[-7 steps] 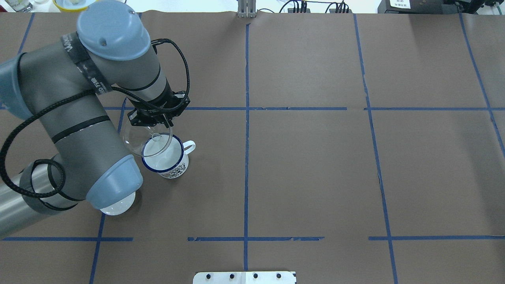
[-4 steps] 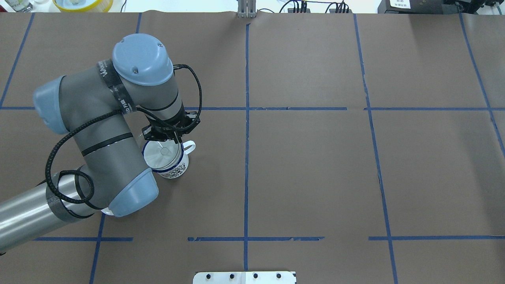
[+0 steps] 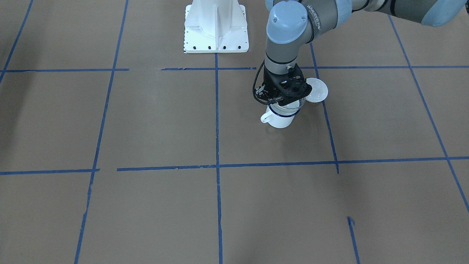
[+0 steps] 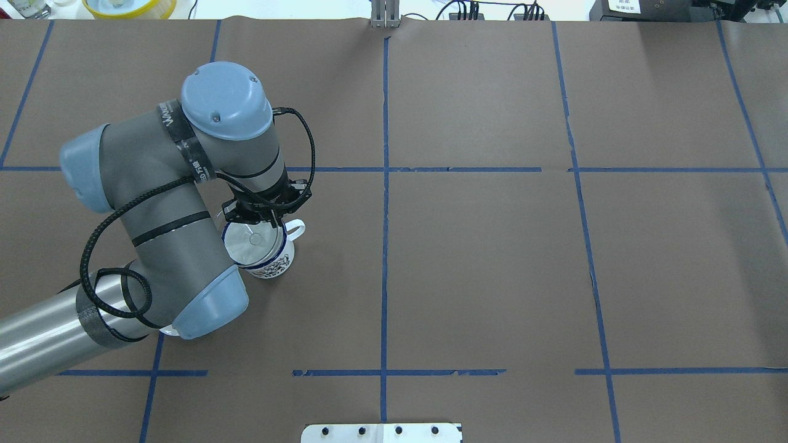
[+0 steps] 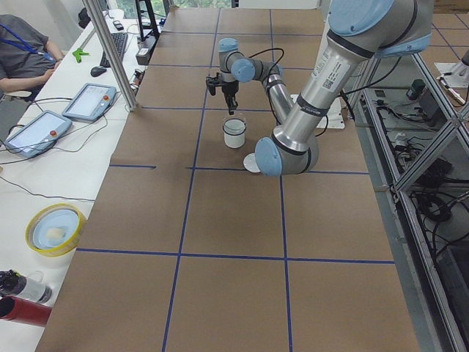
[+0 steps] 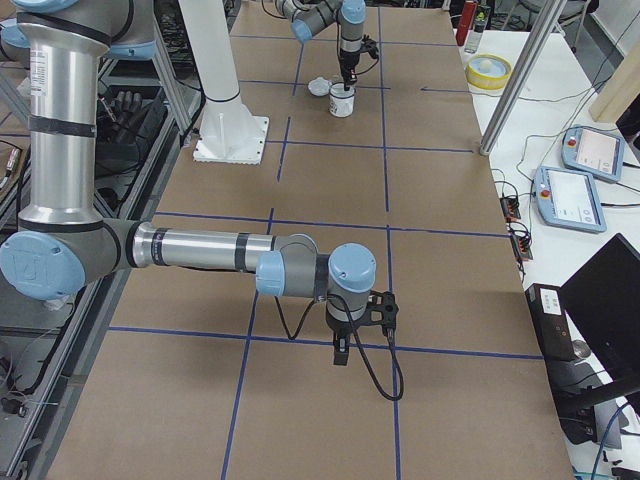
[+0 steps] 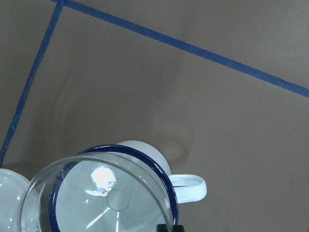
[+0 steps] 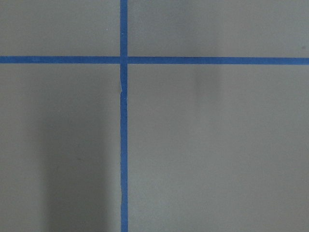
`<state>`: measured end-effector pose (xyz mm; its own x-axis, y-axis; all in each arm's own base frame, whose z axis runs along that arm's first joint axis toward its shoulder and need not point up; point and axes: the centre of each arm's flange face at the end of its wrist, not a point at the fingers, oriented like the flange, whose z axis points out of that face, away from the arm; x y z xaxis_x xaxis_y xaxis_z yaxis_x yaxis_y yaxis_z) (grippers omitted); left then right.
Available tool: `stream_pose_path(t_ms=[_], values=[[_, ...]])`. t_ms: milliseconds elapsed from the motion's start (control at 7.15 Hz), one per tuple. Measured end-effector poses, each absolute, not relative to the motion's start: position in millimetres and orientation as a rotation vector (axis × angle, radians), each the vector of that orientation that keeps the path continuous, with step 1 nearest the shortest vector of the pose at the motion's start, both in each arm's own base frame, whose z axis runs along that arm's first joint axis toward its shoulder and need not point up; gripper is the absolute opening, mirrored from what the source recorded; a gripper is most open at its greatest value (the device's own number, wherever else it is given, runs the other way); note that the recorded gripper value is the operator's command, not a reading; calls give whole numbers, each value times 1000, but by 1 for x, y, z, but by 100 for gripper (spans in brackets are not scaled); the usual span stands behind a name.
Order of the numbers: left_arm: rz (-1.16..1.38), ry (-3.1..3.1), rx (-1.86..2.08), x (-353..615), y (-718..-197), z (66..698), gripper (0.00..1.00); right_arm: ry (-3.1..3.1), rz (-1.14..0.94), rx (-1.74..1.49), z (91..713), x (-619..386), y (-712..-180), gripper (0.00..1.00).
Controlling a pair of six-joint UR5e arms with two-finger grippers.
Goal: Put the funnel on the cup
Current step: 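Lower the glass funnel spout-first into the mug's mouth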
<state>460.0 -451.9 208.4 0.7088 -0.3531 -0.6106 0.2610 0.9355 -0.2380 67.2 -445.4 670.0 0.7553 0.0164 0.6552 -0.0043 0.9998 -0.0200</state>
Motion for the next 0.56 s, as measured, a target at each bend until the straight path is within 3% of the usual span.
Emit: stream_pose_path(t_ms=[280, 420, 559], values=[[-330, 705, -135, 462, -451, 209, 31, -715, 11, -18, 670, 67, -445, 100], [-325, 710, -134, 463, -450, 208, 99, -715, 11, -18, 670, 67, -445, 100], [-319, 714, -134, 467, -448, 209, 100, -715, 11, -18, 670, 67, -445, 100]])
